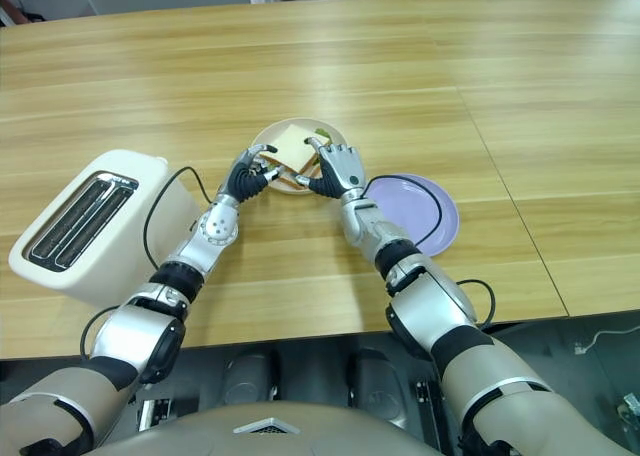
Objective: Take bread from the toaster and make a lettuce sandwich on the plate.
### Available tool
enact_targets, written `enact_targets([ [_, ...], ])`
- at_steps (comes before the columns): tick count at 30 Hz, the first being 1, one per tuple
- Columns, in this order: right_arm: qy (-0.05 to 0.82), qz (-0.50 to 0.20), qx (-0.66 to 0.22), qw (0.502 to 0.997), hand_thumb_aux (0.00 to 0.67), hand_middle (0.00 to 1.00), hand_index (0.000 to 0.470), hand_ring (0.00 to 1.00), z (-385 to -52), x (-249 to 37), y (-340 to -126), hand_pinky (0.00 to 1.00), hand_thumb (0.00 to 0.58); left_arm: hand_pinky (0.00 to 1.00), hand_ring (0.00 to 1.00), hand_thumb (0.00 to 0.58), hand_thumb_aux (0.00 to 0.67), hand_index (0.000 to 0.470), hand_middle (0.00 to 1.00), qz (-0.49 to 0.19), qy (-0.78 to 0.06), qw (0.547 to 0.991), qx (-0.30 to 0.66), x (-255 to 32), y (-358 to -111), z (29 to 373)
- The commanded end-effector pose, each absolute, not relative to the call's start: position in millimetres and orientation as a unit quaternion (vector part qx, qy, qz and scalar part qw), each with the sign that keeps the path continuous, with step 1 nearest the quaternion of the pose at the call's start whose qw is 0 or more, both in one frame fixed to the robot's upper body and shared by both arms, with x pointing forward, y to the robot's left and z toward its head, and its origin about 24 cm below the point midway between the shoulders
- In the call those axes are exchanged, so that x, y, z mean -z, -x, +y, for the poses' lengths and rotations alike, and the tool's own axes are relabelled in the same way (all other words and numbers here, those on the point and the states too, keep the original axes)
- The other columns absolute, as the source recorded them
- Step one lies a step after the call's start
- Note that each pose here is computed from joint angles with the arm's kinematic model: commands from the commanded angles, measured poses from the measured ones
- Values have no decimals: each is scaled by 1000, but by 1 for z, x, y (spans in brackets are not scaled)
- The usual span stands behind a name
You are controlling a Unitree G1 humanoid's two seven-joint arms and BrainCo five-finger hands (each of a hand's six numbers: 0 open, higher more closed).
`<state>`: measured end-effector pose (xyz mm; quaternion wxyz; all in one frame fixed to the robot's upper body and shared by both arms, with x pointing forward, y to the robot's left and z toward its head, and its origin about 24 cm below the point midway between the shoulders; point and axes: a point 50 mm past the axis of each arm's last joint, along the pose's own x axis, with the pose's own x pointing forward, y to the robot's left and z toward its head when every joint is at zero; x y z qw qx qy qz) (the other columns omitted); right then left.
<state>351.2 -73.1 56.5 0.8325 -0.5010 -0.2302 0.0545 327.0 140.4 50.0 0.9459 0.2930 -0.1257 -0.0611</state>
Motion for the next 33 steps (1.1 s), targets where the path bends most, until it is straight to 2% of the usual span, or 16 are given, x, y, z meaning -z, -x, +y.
enact_targets([
  [1, 438, -254, -35, 861, 0, 0, 0, 0, -85, -69, -344, 0, 0, 0, 0, 0, 0, 0, 0, -194, -257, 945, 61, -72, -305, 144],
  [6, 355, -286, 1, 890, 0, 0, 0, 0, -113, -87, -326, 0, 0, 0, 0, 0, 0, 0, 0, -260, -192, 945, 58, -95, -273, 152],
  [11, 279, -349, 36, 894, 0, 0, 0, 0, -136, -112, -301, 0, 0, 0, 0, 0, 0, 0, 0, -327, -125, 936, 20, -122, -251, 173],
  [17, 225, -387, 54, 893, 0, 0, 0, 0, -149, -130, -276, 0, 0, 0, 0, 0, 0, 0, 0, -370, -115, 922, 4, -140, -229, 186],
  [23, 213, -386, 62, 895, 0, 0, 0, 0, -156, -135, -268, 0, 0, 0, 0, 0, 0, 0, 0, -378, -125, 917, 16, -145, -217, 187],
  [33, 198, -385, 67, 899, 0, 0, 0, 0, -155, -138, -267, 0, 0, 0, 0, 0, 0, 0, 0, -368, -107, 924, 10, -140, -219, 186],
])
